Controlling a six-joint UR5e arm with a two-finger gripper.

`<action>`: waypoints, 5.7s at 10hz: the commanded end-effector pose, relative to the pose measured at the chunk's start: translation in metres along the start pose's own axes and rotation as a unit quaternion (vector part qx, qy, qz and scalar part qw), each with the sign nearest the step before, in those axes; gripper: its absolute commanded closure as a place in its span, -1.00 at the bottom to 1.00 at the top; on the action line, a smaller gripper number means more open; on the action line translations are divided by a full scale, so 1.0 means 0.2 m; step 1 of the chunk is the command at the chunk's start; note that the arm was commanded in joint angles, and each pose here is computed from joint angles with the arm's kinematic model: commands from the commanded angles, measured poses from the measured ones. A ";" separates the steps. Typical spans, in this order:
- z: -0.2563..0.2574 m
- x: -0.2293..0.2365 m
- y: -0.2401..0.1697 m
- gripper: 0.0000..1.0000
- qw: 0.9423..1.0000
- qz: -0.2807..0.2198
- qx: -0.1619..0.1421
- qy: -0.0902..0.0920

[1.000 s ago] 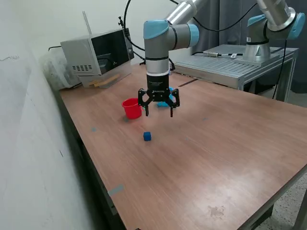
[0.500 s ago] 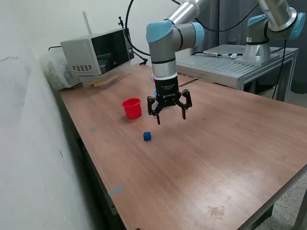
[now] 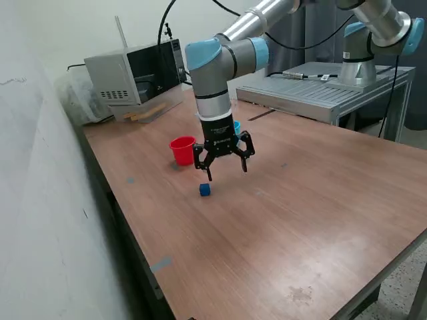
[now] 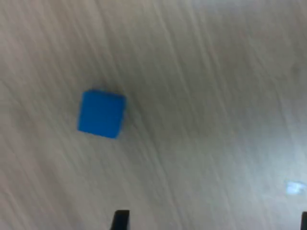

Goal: Place red objects in the red bin, and blue objects in the blue bin.

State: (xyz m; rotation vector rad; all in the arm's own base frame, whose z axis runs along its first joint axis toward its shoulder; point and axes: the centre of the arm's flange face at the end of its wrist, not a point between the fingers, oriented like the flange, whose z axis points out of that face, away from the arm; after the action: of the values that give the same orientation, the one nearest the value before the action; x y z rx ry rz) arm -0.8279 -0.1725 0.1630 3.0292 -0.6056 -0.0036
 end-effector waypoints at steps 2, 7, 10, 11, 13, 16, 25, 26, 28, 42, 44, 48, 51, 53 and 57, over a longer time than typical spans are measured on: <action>0.11 -0.17 -0.16 -1.00 1.000 0.024 0.004 0.003; 0.21 -0.23 -0.20 -1.00 0.999 0.039 -0.010 0.012; 0.21 -0.31 -0.32 -1.00 0.998 0.056 -0.012 0.009; 0.23 -0.33 -0.35 -1.00 0.998 0.059 -0.011 0.011; 0.25 -0.33 -0.35 1.00 0.998 0.057 -0.009 0.012; 0.23 -0.32 -0.32 1.00 0.998 0.054 -0.012 0.005; -0.06 -0.28 -0.34 1.00 0.986 0.164 0.016 -0.037; -0.19 -0.17 -0.38 1.00 0.975 0.220 0.018 -0.030; -0.36 -0.01 -0.48 1.00 0.949 0.313 0.028 -0.018; -0.35 0.34 -1.49 1.00 0.835 0.550 0.022 -0.018; -0.31 0.36 -1.53 1.00 0.832 0.554 0.027 -0.013; -0.25 0.40 -1.58 1.00 0.830 0.556 0.036 -0.005; -0.21 0.44 -1.58 1.00 0.831 0.555 0.040 0.002; -0.21 0.45 -1.57 1.00 0.833 0.552 0.043 0.002; -0.28 0.52 -1.53 -1.00 0.837 0.545 0.038 -0.004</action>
State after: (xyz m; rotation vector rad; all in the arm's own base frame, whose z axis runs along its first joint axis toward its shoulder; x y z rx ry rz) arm -0.6206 0.0798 0.1930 2.2612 -2.2321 0.0734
